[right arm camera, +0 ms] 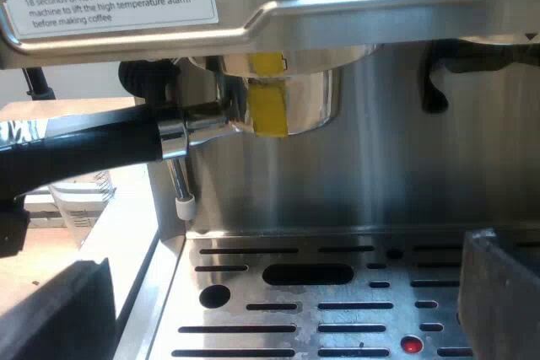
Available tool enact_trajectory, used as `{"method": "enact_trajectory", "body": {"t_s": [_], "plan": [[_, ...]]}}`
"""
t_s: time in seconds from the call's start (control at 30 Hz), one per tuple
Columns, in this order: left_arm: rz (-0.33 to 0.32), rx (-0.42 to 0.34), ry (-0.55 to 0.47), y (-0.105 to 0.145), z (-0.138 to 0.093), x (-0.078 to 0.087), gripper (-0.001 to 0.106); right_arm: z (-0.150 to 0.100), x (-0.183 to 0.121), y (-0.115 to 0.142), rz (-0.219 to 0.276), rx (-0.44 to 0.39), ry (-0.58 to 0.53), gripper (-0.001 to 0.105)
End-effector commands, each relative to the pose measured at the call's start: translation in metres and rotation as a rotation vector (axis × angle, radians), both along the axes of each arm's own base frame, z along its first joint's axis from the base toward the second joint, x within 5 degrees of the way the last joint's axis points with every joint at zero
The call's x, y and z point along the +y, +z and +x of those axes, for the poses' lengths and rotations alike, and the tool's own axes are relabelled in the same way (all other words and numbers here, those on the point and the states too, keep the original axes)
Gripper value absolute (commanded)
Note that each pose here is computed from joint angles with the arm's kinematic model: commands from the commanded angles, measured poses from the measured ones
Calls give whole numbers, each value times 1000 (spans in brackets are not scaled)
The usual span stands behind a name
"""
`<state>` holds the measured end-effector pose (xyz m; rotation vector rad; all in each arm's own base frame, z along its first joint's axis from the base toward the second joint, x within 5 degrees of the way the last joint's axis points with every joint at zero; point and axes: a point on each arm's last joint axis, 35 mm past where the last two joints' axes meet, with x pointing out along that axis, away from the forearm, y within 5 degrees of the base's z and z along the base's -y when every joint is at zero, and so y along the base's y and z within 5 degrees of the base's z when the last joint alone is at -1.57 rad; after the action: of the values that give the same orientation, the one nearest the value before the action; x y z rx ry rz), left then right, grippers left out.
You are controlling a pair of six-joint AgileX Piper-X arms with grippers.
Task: Put the handle in the coffee machine
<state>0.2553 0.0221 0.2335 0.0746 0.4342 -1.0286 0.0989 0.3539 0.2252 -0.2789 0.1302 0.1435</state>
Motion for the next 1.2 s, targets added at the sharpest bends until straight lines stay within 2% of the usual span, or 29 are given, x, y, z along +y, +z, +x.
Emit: {"method": "enact_trajectory", "body": {"t_s": [0.03, 0.17, 0.4, 0.53, 0.77, 0.83, 1.0, 1.2], "plan": [[-166, -178, -152, 30, 3, -3, 0, 2, -1, 2, -5, -9, -15, 82], [-190, -141, -151, 28, 1, -4, 0, 2, -1, 2, -5, -9, -15, 82], [-216, -129, -167, 23, -2, -5, 0, 2, -1, 2, 2, -8, -16, 82], [-259, -138, -203, 25, -3, -5, 0, 2, -1, 2, 2, -8, -16, 82], [-234, -162, -194, 25, -1, -5, 0, 2, -1, 2, 2, -8, -16, 82], [-219, -204, -198, 28, 2, -4, 0, 2, -1, 2, 2, -8, -16, 82], [-206, -244, -204, 30, 4, -4, 0, 2, -1, 2, 2, -8, -16, 82], [-263, -143, -187, 31, 4, -4, 0, 2, -1, 2, 2, -8, -16, 82]]}}
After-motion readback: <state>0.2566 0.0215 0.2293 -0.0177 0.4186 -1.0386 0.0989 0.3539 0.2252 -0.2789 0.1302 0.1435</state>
